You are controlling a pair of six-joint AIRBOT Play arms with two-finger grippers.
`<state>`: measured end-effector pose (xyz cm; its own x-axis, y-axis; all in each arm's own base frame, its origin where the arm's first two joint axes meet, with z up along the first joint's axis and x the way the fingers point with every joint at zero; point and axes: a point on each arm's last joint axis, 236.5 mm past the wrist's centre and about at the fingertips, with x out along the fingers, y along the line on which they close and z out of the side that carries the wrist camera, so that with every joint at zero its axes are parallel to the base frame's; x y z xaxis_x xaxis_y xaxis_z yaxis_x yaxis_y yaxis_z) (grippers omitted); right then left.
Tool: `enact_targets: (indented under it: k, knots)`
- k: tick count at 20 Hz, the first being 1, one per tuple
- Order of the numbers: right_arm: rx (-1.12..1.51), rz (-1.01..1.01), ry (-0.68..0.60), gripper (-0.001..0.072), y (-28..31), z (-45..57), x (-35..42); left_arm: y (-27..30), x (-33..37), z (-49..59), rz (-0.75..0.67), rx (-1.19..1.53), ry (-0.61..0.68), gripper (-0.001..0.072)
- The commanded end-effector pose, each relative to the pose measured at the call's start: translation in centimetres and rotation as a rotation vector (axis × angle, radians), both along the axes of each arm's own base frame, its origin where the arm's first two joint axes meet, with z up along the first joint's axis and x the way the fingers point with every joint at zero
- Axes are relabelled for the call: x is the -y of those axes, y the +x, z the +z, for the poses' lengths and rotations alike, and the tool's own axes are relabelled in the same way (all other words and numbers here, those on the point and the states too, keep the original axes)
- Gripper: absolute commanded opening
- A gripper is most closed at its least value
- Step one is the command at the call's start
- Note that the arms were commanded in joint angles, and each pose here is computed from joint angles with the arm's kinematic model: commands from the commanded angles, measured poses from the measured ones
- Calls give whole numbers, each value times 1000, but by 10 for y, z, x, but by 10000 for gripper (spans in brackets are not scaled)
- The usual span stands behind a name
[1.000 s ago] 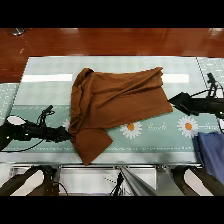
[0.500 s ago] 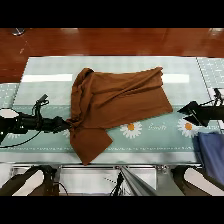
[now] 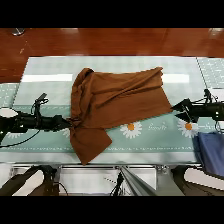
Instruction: Fold the shirts.
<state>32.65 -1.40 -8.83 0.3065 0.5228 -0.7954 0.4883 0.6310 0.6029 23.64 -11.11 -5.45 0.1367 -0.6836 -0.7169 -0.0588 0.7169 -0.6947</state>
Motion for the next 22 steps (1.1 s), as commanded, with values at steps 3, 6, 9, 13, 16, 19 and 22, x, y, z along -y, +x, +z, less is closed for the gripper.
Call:
enact_targets:
  k: [3,6,9,13,16,19,22]
  knots:
    - [-23,61,5,564,32,-19,-31,0,0,0,8,-5,-1,23]
    - [-1,128,-4,149,51,-17,-51,1,0,0,8,-5,-1,23]
    - [62,248,-23,37,67,11,-62,6,-2,5,19,4,1,23]
    - [327,316,-206,36,125,146,-36,92,-15,122,132,345,-103,23]
    - [688,227,-483,36,158,326,-2,150,-48,327,368,905,-218,22]
    - [983,147,-617,36,117,476,-6,123,-61,477,442,1296,-150,22]
    - [1124,109,-725,37,36,544,-17,78,-66,553,479,1492,8,21]
